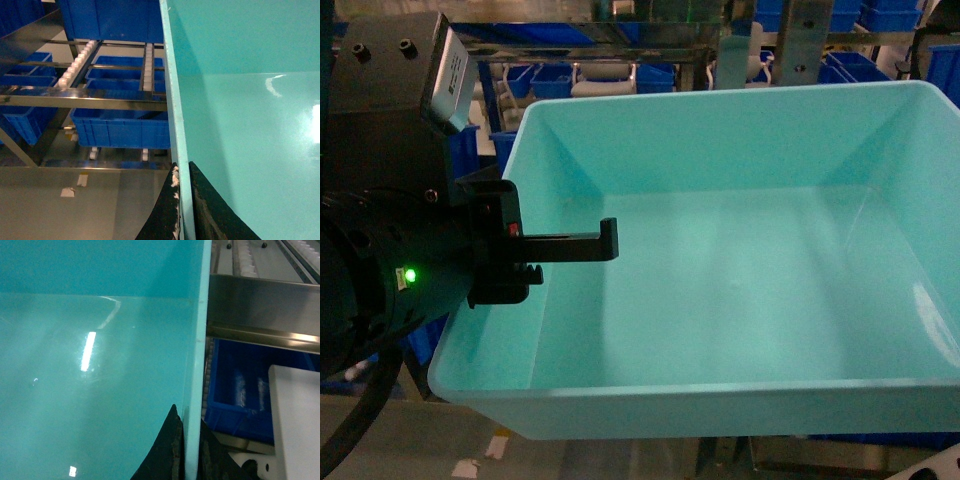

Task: Organize blue bins on left shelf correctly

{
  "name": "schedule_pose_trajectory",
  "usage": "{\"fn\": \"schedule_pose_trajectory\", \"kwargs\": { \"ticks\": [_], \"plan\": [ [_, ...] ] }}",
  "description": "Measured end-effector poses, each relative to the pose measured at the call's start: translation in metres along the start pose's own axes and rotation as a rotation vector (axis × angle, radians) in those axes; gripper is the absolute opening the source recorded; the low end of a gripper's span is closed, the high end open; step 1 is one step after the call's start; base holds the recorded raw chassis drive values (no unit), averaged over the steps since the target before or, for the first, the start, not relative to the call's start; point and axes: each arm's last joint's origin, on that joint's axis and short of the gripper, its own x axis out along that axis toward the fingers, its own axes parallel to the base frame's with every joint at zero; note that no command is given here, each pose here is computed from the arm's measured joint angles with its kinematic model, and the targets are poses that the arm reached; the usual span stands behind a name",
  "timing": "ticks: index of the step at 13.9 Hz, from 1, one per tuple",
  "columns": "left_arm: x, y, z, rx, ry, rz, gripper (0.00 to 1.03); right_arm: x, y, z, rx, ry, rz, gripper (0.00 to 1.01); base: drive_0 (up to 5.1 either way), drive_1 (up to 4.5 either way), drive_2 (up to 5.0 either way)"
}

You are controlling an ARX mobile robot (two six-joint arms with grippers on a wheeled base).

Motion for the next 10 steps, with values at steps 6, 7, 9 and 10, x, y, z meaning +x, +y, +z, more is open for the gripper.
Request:
{"fn": "schedule_pose_trajectory", "kwargs": {
  "ticks": [6, 7, 9, 10],
  "plan": [
    [-0.0001, -0.0001, -0.0003, 0.001, 0.002, 0.001, 0.02, 0.0000, 0.0000, -0.0001, 0.000, 0.001, 0.000, 0.02, -4.6, 3.58, 1.5],
    [0.0000, 0.0000, -0.0003, 0.001, 0.002, 0.001, 0.02, 0.0000, 0.0000, -0.0001, 0.000, 0.001, 0.000, 0.02, -4.5, 4.04, 1.0],
    [-0.0001, -0.0001, -0.0001, 0.000, 0.000, 0.001, 0.02, 0.0000, 0.0000, 0.0000, 0.000, 0.000, 0.000, 0.02, -4.5, 4.04, 1.0],
    [-0.0001, -0.0002, -0.0001, 0.000, 0.000, 0.000, 0.02, 0.0000, 0.0000, -0.0001, 0.000, 0.001, 0.000, 0.02, -4.5, 4.04, 1.0]
  ]
}}
